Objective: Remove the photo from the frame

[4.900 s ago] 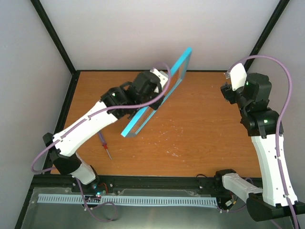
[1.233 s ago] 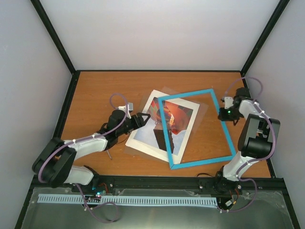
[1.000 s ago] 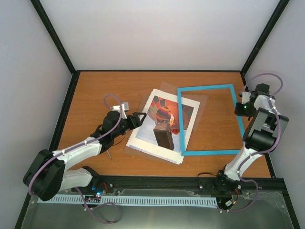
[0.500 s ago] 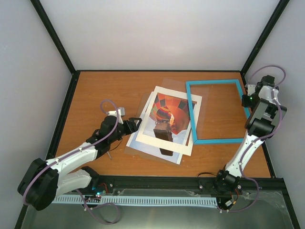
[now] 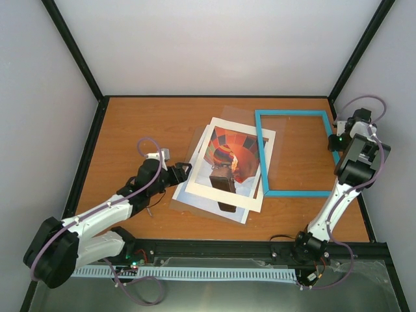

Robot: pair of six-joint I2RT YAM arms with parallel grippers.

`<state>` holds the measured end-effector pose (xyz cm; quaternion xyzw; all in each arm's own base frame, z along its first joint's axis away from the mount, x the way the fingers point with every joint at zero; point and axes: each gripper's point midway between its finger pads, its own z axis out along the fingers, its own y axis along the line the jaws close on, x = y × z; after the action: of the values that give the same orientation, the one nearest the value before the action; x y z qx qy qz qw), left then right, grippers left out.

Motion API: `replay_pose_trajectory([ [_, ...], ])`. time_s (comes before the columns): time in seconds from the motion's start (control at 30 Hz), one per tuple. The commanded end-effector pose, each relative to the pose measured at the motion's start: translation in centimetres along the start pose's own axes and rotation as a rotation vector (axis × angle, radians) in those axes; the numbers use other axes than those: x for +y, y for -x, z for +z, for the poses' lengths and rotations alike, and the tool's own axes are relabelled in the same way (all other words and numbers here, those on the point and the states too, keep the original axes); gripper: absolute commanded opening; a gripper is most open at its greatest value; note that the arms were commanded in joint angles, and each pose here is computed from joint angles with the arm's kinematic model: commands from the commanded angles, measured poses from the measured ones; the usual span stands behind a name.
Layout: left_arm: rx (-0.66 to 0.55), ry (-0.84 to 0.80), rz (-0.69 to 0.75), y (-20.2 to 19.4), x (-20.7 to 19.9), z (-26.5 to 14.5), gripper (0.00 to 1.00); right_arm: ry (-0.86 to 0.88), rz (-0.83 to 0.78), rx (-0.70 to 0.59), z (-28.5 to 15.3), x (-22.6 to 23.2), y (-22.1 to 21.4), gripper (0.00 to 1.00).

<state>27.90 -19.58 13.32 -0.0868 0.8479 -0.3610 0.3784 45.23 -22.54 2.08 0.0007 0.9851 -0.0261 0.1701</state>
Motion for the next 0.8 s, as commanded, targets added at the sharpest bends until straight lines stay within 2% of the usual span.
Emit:
replay_pose_trajectory([
  [0.0,0.009,0.049,0.053,0.0,0.6,-0.2,0.76,-0.068,-0.023,-0.044,-2.7,-0.6,0.0,0.54],
  [0.13,0.025,0.144,0.093,0.2,2.0,0.0,0.85,-0.066,-0.040,-0.098,-5.8,0.7,-0.4,0.59],
  [0.27,0.045,0.252,0.160,1.5,3.0,0.8,0.88,0.005,-0.099,-0.130,-8.2,5.2,-1.6,0.60],
  [0.37,0.082,0.262,0.167,2.3,3.7,1.8,0.88,0.114,-0.191,-0.145,-9.4,11.2,-2.9,0.60],
  [0.53,0.150,0.227,0.106,3.3,5.2,3.6,0.86,0.311,-0.436,-0.164,-12.2,23.5,-5.9,0.59],
  [0.77,0.239,0.213,0.077,2.2,6.4,5.8,0.78,0.566,-0.757,-0.166,-15.5,37.8,-11.3,0.58],
])
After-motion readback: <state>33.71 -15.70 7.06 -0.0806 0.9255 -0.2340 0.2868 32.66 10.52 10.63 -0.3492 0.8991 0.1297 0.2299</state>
